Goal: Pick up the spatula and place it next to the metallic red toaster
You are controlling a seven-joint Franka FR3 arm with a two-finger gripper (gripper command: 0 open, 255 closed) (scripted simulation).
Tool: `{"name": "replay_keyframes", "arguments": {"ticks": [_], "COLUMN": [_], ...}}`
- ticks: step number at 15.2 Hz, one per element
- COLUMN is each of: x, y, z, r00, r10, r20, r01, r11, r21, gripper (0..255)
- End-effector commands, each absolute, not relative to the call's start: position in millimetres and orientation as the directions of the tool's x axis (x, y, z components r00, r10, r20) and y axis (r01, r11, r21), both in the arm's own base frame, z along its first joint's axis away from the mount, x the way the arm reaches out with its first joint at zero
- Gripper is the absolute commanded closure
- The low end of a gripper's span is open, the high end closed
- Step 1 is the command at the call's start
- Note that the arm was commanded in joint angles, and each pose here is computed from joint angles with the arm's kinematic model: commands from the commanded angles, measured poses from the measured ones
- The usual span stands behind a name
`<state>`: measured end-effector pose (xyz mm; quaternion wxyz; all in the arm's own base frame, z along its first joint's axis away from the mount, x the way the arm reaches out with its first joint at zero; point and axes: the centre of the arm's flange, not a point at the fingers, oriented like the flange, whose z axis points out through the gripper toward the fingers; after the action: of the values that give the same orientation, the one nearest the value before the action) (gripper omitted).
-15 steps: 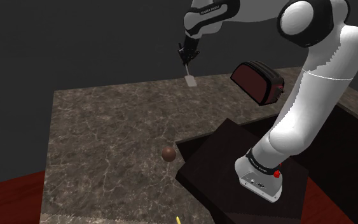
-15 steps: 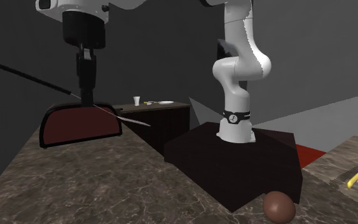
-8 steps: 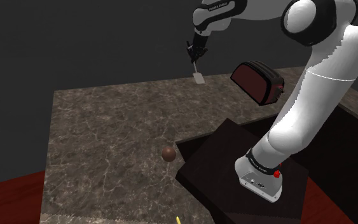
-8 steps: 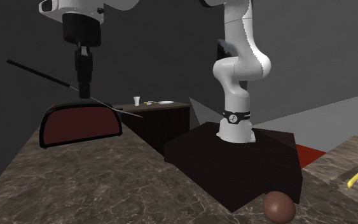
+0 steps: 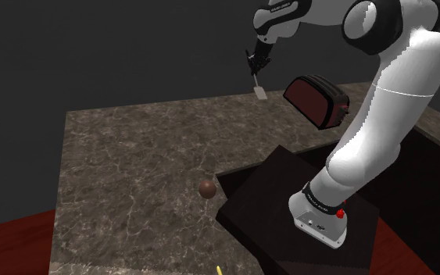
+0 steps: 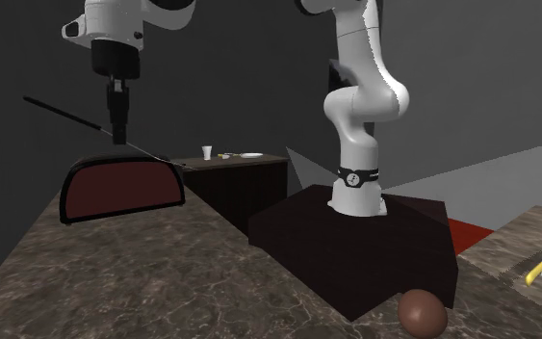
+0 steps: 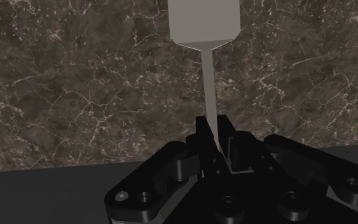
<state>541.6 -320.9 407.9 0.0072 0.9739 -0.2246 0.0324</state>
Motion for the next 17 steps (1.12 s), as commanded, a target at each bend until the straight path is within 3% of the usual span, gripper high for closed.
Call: {"name": "replay_keyframes", "arguments": {"ticks": [1, 17], "x": [526.8, 445.5], "y": [-345.6, -540.5], "z": [406.1, 406.4], "r00": [0.898, 0.898], "r10": [-0.436, -0.436], "r20": [0.066, 0.066], "r01": [-0.437, -0.437], "r11": [-0.900, -0.900], "r21": [0.000, 0.000], "gripper": [255, 255]}}
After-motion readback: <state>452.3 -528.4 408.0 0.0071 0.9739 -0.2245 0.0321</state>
